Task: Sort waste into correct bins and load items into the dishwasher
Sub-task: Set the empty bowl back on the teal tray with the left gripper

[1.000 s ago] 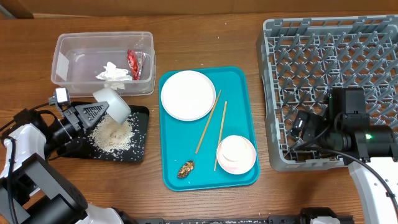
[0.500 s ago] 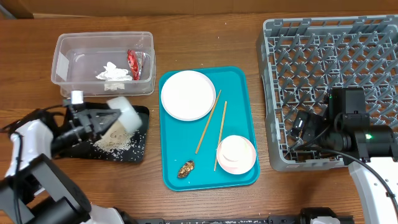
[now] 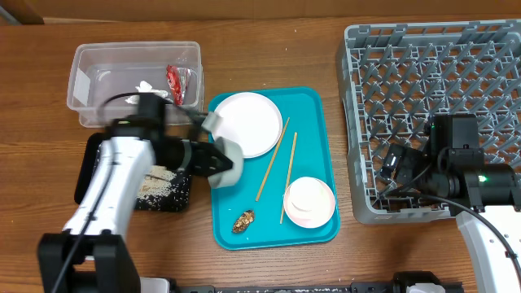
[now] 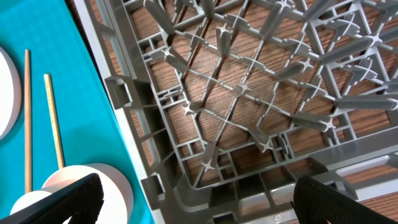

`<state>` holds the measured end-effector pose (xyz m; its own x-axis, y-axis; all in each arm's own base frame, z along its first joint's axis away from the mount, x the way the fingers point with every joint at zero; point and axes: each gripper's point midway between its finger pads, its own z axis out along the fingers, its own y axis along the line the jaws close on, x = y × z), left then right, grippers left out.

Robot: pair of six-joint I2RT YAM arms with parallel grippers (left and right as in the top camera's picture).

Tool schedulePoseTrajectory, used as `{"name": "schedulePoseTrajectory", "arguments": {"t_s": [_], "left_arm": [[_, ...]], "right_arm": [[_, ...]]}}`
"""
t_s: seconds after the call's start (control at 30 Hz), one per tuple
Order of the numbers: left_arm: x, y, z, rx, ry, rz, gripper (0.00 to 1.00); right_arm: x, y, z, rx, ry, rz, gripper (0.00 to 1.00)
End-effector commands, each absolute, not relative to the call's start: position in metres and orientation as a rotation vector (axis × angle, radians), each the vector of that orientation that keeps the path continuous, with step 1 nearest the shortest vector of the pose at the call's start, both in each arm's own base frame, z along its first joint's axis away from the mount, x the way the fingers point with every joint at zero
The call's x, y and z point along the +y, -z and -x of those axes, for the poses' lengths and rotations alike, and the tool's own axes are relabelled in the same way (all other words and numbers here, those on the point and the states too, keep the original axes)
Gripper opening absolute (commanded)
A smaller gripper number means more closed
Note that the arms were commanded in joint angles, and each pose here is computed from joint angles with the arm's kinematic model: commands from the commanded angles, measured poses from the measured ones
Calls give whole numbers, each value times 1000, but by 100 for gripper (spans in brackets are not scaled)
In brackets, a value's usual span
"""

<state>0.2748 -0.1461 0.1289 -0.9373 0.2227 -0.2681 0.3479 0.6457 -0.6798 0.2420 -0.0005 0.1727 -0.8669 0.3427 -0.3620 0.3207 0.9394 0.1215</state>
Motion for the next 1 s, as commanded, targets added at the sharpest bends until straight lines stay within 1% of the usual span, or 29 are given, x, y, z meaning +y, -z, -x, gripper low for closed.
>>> {"name": "schedulePoseTrajectory", "arguments": {"t_s": [0.0,0.17,0.43,0.57,0.7,0.97], "left_arm": [[-156,-111,-277,2831,797,-516,4],[-179,-97,-272,2852,474,-618,4],[-172,-85,-273,2872,149,-537,4],[-175,-76,-278,2880,150,-533,4],[-179,-69,-274,2909,183,-544,4],[-186,-69,-270,2919,243,-554,4]], "right_arm": [[-3,-185,-247,2667,-74,-473,100],[-3,-185,-247,2668,-74,-473,100],[-3,-185,-247,2667,-74,-473,100],[-3,-185,-247,2668,-74,-473,100],[-3,-185,-247,2668,-74,-473,100],[-3,-185,-247,2668,-75,-473,100]]}}
